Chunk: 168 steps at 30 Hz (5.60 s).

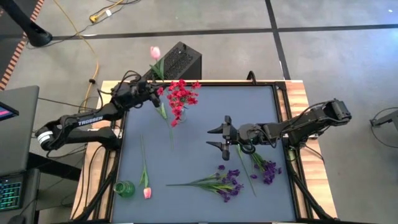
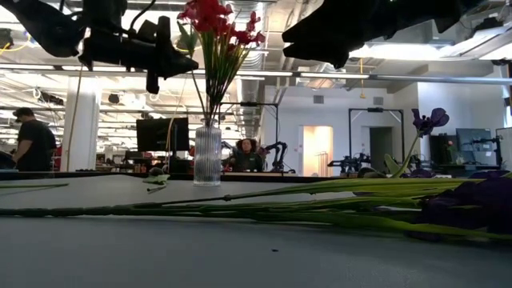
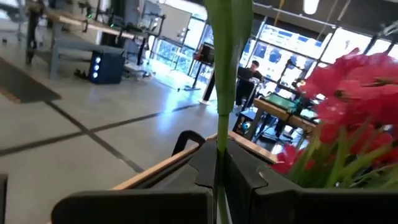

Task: Sort flowers into vase by color
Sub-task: Put the top pink tulip into the transparent vase

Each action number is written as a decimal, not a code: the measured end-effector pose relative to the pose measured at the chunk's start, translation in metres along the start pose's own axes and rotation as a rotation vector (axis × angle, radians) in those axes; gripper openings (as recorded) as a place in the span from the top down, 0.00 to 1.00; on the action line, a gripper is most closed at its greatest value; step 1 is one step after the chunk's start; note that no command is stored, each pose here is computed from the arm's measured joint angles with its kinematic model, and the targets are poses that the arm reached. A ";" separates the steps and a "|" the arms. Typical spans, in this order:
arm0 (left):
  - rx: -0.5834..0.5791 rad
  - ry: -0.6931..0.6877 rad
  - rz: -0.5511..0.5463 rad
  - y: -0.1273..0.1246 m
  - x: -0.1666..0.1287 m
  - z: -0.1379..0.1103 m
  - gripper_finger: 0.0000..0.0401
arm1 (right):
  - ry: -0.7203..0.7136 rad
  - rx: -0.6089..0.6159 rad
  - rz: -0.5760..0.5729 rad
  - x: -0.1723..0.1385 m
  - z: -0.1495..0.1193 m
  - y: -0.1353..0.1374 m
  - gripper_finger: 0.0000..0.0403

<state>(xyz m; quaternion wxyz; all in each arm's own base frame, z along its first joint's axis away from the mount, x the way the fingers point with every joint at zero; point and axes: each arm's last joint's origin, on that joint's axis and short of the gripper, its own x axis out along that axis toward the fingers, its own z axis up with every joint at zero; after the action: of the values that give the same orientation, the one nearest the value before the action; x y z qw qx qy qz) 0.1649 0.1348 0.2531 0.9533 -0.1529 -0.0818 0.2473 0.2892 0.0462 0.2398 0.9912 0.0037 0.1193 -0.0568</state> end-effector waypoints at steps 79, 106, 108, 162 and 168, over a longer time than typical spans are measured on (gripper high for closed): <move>0.286 0.190 -0.303 -0.002 0.018 -0.034 1.00 | -0.004 -0.015 -0.027 0.003 0.001 -0.009 0.42; 0.241 0.289 -0.281 0.003 0.039 -0.073 1.00 | -0.005 -0.014 -0.027 0.003 0.001 -0.009 0.42; 0.239 0.293 -0.280 0.004 0.039 -0.074 1.00 | -0.004 -0.014 -0.027 0.003 0.001 -0.009 0.42; 0.216 0.366 -0.311 0.022 0.033 -0.074 0.99 | 0.039 -0.077 -0.035 0.003 -0.003 -0.011 0.42; 0.202 0.366 -0.305 0.027 0.032 -0.072 0.84 | 0.038 -0.076 -0.035 0.003 -0.003 -0.011 0.42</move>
<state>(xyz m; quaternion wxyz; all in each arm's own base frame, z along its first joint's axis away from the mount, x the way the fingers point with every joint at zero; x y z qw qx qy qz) 0.1976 0.1552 0.1790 0.9889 -0.0849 0.0953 0.0758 0.2901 0.0348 0.2364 0.9871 -0.0351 0.1403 -0.0694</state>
